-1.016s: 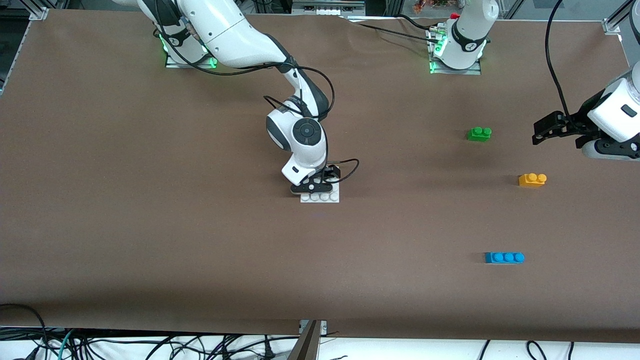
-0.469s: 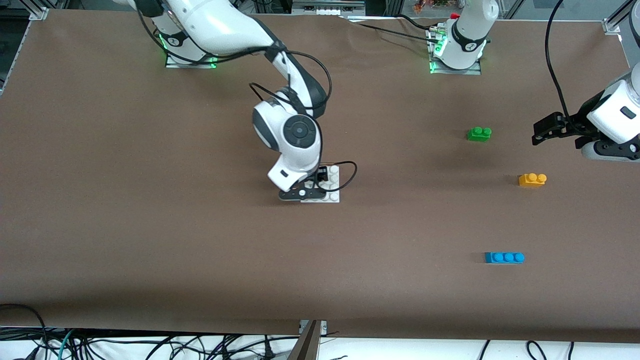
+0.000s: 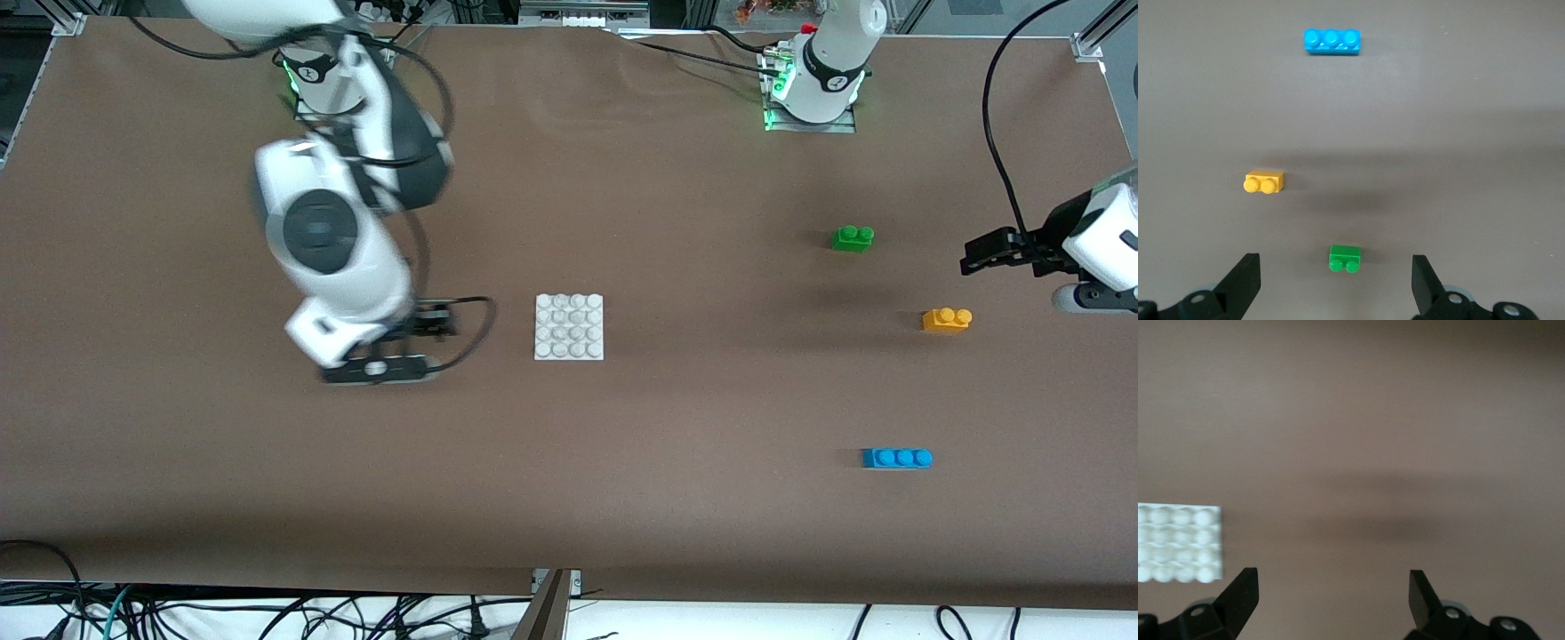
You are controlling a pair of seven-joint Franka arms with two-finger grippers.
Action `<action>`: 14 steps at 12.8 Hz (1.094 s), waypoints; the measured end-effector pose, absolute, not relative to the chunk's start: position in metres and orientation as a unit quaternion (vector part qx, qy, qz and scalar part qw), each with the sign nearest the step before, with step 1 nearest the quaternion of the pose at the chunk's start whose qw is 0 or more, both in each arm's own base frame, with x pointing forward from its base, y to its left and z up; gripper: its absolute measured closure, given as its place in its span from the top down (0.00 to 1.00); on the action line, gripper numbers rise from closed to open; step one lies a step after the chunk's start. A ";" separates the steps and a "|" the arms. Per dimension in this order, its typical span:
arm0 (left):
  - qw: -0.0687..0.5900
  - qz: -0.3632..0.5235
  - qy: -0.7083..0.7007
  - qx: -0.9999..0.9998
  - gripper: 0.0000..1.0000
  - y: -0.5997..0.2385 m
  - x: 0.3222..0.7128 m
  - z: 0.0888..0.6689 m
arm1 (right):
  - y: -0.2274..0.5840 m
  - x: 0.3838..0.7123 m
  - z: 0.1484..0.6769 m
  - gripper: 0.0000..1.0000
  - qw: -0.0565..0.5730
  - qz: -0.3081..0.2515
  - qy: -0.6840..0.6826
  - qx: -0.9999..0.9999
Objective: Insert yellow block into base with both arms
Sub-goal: 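Retract the right gripper while the left gripper grasps the yellow brick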
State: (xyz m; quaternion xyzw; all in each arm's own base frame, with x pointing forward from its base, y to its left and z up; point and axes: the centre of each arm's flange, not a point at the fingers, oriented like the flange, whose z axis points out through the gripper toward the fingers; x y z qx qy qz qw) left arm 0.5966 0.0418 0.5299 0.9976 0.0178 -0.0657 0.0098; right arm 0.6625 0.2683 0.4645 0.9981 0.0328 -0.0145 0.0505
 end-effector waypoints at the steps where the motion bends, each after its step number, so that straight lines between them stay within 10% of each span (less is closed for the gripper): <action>1: 0.012 -0.077 0.027 0.997 1.00 0.054 0.600 0.516 | 0.229 0.669 0.481 1.00 0.059 -0.017 0.027 0.998; 14: -0.012 -0.055 -0.055 0.997 1.00 0.168 0.589 0.265 | -0.041 0.640 0.598 1.00 0.027 0.014 -0.069 0.997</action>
